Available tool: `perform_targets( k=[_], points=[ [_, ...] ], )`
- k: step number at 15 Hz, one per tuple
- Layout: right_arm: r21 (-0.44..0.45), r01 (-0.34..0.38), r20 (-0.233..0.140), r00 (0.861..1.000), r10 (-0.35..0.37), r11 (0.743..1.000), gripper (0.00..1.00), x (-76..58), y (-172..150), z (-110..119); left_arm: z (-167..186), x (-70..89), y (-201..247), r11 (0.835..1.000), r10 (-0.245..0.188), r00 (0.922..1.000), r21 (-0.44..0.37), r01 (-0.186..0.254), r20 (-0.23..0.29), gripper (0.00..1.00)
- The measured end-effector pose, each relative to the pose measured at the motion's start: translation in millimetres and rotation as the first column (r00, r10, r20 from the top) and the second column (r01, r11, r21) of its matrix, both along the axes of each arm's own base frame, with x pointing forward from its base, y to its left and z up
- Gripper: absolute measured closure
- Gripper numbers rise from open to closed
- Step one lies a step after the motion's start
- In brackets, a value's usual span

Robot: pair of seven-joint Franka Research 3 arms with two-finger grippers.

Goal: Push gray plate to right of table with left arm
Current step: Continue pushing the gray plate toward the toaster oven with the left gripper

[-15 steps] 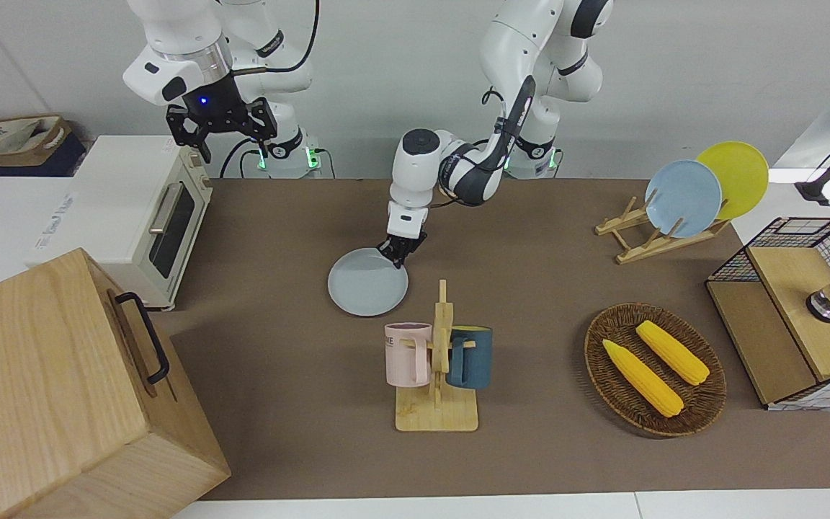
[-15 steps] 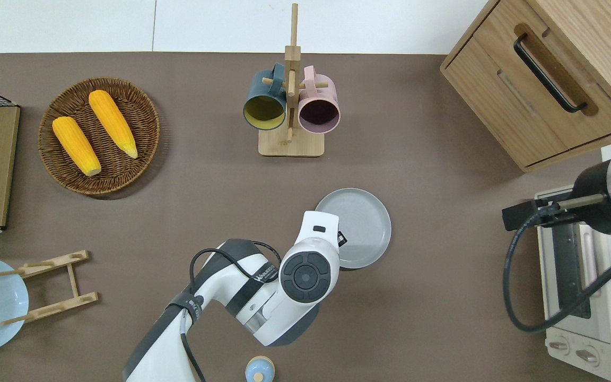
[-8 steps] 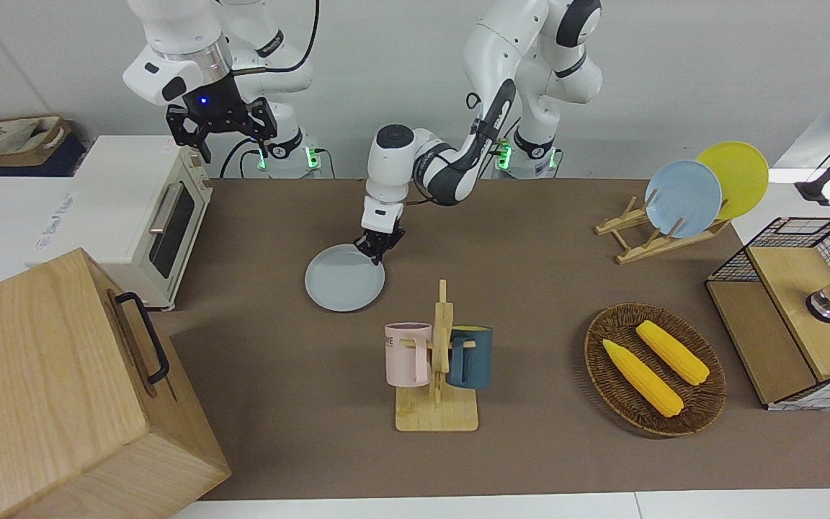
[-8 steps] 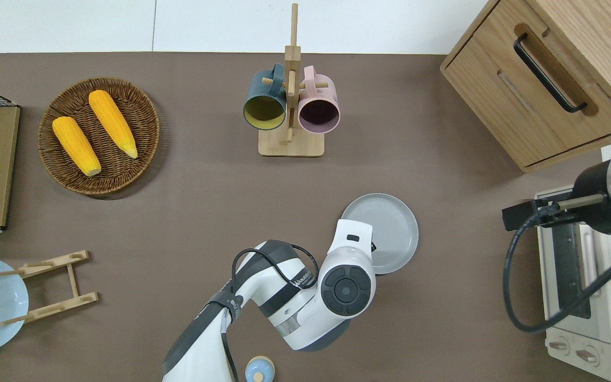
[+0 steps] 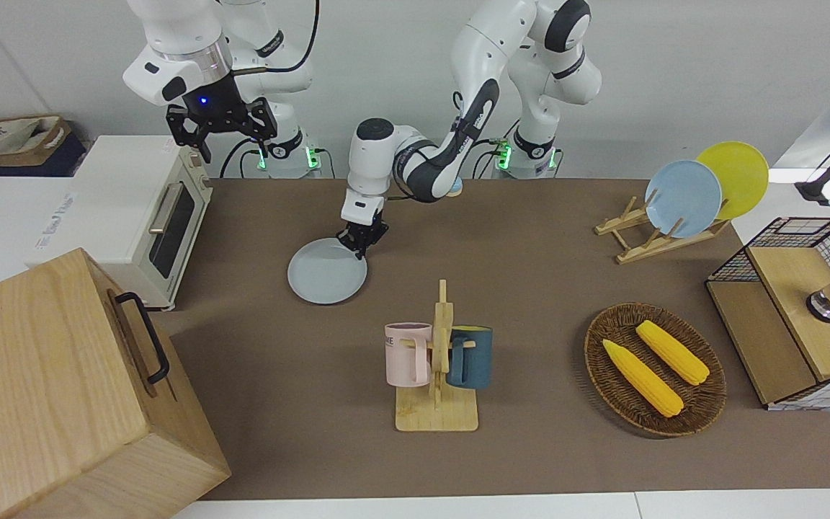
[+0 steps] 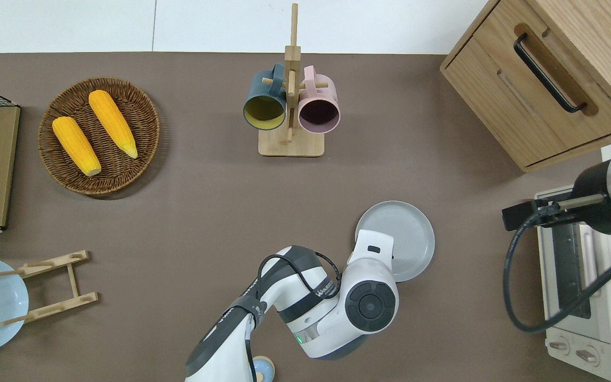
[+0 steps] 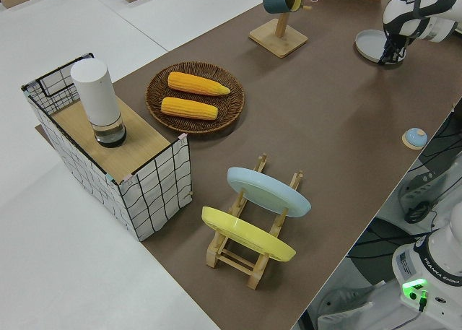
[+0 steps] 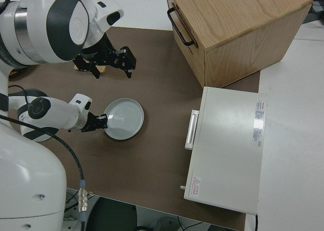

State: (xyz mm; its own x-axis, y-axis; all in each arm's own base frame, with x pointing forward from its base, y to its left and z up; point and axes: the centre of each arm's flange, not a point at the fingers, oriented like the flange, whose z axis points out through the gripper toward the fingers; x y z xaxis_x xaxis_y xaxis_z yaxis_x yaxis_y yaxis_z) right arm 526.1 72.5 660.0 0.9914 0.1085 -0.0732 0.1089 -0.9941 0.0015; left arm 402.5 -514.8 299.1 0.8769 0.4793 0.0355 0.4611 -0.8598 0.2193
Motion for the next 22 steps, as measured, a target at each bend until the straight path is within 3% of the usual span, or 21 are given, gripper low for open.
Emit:
perform_targets(
  k=[7, 13, 15, 19, 22],
  points=[
    [0.0, 0.0, 0.0, 1.0, 0.0, 1.0, 0.01, 0.0, 0, 0, -1, 4.8, -13, 1.0, -0.004, 1.0, -0.015, 0.004, 0.001, 0.93],
    [0.0, 0.0, 0.0, 1.0, 0.0, 1.0, 0.01, 0.0, 0, 0, 12, 29.5, -8, 0.999, 0.033, 0.9994, 0.009, -0.033, 0.007, 0.37],
    [0.0, 0.0, 0.0, 1.0, 0.0, 1.0, 0.01, 0.0, 0, 0, 30, 41.4, -7, 0.998, 0.048, 0.9988, 0.047, -0.048, -0.002, 0.34],
    [0.0, 0.0, 0.0, 1.0, 0.0, 1.0, 0.01, 0.0, 0, 0, 57, 71.1, 8, 0.997, 0.034, 0.9993, 0.067, -0.035, 0.014, 0.02],
    [0.0, 0.0, 0.0, 1.0, 0.0, 1.0, 0.01, 0.0, 0, 0, 73, 91.2, 28, 0.997, 0.017, 0.9994, 0.074, -0.019, 0.032, 0.02]
  ],
)
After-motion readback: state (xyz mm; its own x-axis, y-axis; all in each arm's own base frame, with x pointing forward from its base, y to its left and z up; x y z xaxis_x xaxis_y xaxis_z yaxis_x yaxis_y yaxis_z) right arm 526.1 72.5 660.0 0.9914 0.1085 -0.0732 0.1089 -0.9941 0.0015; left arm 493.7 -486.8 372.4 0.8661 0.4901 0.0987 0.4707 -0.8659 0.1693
